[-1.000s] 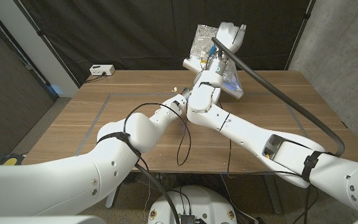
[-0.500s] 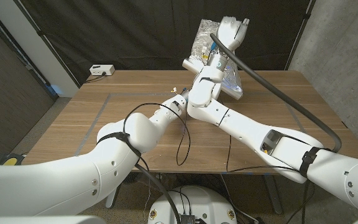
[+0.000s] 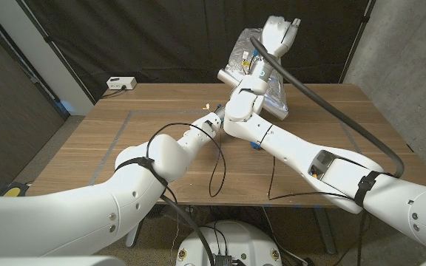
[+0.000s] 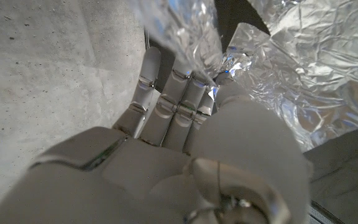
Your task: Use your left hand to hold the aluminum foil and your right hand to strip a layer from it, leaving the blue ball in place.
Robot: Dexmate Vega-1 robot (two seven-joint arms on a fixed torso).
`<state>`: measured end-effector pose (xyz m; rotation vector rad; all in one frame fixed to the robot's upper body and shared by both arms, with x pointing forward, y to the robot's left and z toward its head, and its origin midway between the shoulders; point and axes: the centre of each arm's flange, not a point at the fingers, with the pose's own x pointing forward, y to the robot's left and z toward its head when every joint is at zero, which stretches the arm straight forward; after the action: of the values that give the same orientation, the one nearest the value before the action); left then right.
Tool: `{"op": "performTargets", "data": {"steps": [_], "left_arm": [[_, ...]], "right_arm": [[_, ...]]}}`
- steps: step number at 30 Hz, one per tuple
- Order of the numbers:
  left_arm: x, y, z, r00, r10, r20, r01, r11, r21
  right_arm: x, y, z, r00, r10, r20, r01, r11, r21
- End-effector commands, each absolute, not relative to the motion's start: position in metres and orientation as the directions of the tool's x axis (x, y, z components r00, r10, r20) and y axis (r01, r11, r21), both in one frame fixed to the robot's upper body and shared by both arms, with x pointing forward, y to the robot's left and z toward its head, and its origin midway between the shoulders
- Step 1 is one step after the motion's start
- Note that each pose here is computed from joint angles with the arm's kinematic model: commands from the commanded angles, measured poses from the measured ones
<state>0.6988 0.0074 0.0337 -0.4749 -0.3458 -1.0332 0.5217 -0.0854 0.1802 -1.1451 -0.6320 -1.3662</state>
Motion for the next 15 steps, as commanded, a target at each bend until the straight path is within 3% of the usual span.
{"op": "performTargets", "data": {"steps": [1, 8, 15], "left_arm": [[0.697, 0.01, 0.033, 0.451, -0.738, 0.503, 0.891, 0.41, -0.197], [0.695, 0.011, 0.033, 0.437, -0.741, 0.51, 0.897, 0.401, -0.186], [0.694, 0.012, 0.033, 0.422, -0.744, 0.518, 0.904, 0.391, -0.175]], "right_arm": [[0.526, -0.089, 0.187, 0.197, -0.46, 0.866, 0.935, -0.179, -0.308], [0.524, -0.092, 0.188, 0.266, -0.46, 0.847, 0.918, -0.146, -0.368], [0.517, -0.106, 0.2, 0.494, -0.411, 0.767, 0.841, 0.0, -0.542]]}}
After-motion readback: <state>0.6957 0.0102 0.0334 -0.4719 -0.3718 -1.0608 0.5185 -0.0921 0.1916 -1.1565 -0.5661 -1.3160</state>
